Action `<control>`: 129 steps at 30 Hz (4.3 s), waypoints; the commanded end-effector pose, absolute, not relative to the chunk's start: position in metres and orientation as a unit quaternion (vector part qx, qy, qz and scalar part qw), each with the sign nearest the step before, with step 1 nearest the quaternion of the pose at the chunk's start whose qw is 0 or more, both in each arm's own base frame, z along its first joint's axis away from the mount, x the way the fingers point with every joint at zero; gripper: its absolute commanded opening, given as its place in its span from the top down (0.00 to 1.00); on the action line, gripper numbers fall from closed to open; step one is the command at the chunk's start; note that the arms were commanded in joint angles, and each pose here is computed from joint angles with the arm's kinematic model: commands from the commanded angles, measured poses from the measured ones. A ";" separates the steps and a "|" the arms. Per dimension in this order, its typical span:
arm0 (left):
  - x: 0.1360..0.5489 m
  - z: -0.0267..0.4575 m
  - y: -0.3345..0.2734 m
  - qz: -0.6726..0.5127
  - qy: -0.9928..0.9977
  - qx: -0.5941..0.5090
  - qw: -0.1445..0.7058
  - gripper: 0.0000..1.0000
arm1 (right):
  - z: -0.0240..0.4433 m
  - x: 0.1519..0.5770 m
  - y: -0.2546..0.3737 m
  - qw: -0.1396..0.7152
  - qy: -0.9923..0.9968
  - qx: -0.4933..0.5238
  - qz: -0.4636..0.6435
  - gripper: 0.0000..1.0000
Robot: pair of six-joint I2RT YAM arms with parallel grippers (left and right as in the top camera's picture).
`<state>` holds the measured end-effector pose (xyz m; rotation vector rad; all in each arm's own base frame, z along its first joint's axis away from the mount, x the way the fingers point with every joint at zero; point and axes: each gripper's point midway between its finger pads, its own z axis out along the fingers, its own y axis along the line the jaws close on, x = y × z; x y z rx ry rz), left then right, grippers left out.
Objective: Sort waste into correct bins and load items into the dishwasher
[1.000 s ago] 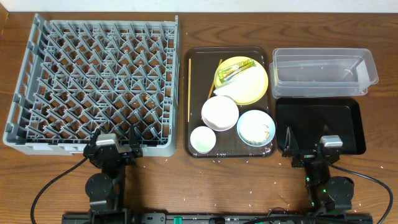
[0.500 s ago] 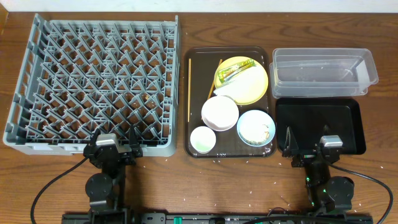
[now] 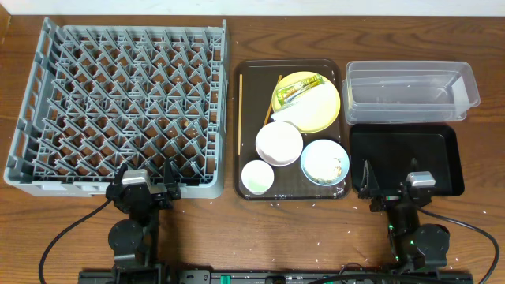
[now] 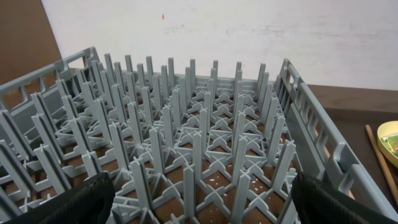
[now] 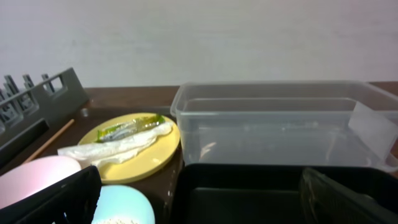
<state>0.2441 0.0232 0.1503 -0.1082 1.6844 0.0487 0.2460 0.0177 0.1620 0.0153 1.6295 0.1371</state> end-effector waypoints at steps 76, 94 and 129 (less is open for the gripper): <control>0.243 0.133 0.027 0.033 0.763 -0.050 0.644 0.08 | 0.111 0.461 0.171 0.238 0.933 0.251 0.095 0.16; 0.243 0.133 0.027 0.033 0.763 -0.050 0.644 0.08 | 0.005 0.474 0.180 0.215 0.939 0.267 0.033 0.39; 0.243 0.133 0.027 0.033 0.763 -0.050 0.644 0.08 | 0.125 0.459 -0.058 0.242 0.789 0.564 0.016 0.78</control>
